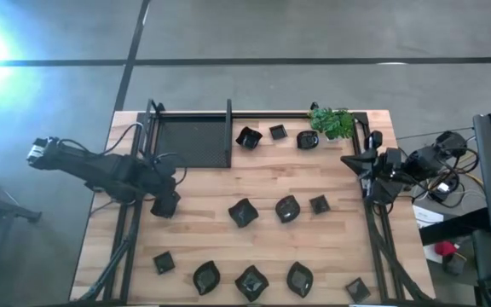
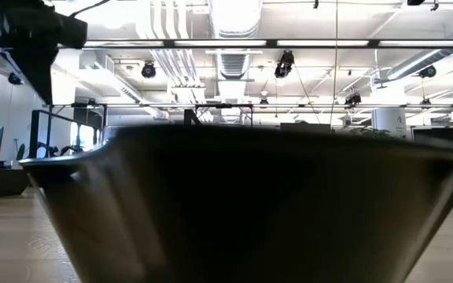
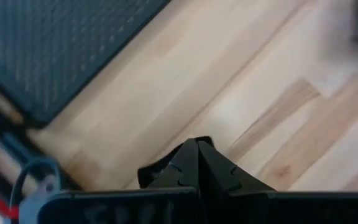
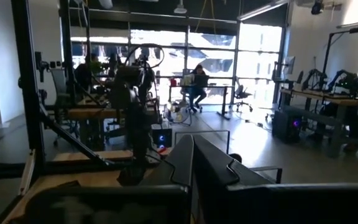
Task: Pick & Place Mini shaped plates
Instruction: Stack the black distorted square plate on top of the black distorted square plate on the table
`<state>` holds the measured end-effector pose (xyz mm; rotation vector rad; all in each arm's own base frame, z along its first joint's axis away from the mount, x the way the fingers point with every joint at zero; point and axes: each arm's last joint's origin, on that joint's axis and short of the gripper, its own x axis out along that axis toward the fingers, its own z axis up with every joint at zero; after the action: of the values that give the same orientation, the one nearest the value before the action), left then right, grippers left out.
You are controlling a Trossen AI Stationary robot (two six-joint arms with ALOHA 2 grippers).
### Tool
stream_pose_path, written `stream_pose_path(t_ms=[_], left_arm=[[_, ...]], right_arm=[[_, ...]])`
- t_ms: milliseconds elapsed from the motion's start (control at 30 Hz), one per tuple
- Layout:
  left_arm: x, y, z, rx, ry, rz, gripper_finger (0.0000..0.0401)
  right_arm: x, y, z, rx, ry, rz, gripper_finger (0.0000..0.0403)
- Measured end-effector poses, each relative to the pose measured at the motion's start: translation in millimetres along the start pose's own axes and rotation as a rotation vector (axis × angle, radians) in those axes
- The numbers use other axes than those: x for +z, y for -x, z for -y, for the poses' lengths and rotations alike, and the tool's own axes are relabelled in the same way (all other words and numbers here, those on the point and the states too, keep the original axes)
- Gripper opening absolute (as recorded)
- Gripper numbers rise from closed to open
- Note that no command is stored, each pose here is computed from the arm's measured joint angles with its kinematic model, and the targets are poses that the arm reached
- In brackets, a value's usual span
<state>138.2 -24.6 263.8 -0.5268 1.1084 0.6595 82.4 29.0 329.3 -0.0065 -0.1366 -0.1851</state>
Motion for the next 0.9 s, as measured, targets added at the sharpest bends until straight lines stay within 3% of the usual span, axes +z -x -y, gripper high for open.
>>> stream_pose_path(t_ms=[233, 400, 633, 900], left_arm=[[0, -4, 3, 0.024, 0.105, -0.027, 0.0], [-1, -6, 5, 0.007, 0.11, -0.079, 0.0002], [0, -11, 10, 0.026, 0.087, -0.11, 0.0063], [0, -25, 23, 0.066, 0.216, -0.197, 0.0101]], right_arm=[[2, -4, -2, -0.047, 0.024, -0.018, 0.0008], [0, -7, -5, -0.047, 0.037, -0.031, 0.0008], [-2, -11, -8, -0.072, 0.049, -0.048, 0.0008], [-2, -11, -8, -0.089, 0.025, -0.047, 0.0008]])
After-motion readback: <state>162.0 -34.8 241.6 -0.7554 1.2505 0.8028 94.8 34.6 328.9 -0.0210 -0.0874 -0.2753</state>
